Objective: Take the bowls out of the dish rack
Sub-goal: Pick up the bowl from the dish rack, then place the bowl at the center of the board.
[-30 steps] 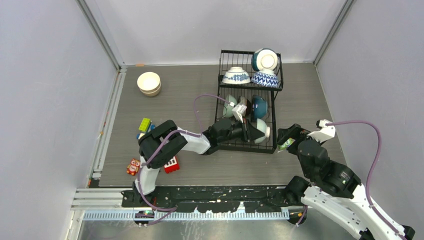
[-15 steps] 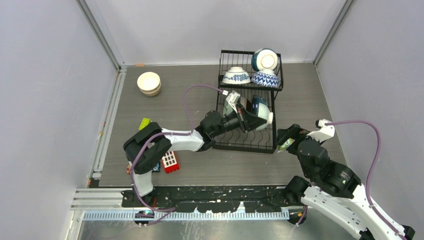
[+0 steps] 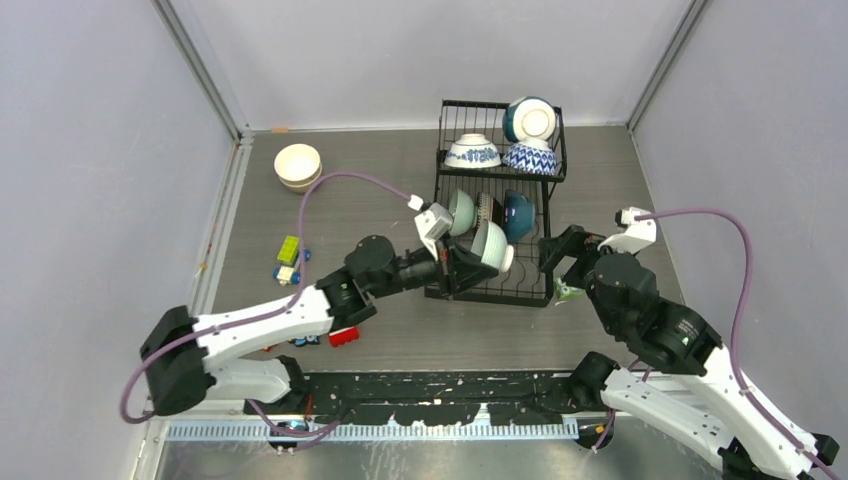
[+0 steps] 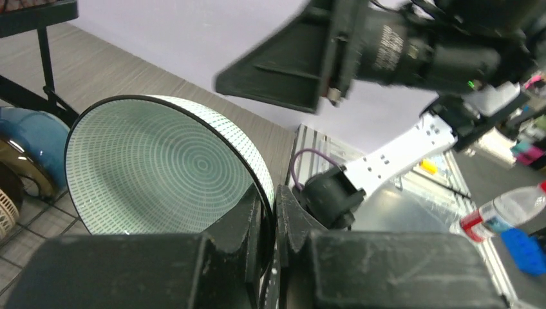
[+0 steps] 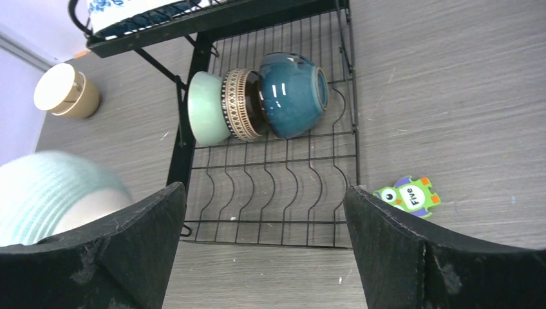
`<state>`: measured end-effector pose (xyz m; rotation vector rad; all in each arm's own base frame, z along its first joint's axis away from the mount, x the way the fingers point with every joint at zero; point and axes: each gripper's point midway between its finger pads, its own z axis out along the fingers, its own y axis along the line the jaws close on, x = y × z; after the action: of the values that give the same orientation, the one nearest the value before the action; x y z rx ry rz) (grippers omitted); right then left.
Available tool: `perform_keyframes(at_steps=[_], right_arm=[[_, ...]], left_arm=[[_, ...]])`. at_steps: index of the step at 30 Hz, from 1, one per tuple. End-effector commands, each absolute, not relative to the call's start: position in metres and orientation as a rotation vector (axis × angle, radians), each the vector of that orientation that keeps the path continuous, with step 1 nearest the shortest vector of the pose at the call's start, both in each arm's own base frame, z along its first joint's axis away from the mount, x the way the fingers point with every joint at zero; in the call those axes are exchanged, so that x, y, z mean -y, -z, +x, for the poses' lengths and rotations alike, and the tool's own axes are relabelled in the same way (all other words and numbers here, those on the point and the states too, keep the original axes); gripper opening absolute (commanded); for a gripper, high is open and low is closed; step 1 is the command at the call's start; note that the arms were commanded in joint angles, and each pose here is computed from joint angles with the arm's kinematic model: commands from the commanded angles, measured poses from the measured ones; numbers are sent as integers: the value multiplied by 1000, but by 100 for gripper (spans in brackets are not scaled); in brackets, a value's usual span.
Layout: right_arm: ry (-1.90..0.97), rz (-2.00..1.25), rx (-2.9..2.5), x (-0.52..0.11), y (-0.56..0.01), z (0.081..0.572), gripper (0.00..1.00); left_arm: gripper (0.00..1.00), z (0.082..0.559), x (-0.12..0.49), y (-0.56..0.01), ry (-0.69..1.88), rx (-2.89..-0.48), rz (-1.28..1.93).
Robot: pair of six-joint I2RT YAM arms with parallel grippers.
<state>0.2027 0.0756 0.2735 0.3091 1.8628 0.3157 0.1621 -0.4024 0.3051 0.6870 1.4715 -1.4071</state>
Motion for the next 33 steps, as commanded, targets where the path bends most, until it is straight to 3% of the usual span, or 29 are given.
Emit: perform_keyframes(at_steps=[1,22,33], right_arm=[[-393,255,-1805,-94,-306,212,96],[-644,-117,-1933,-184,-317,214,95],[-750,-282,-2007,-224,-310,211,95]], left_arm=[[0,144,377,-309,1201,-1453,861],[0,128,257,-270,722,-1656,1078],[0,130,225,-261,536,-1635,1204]])
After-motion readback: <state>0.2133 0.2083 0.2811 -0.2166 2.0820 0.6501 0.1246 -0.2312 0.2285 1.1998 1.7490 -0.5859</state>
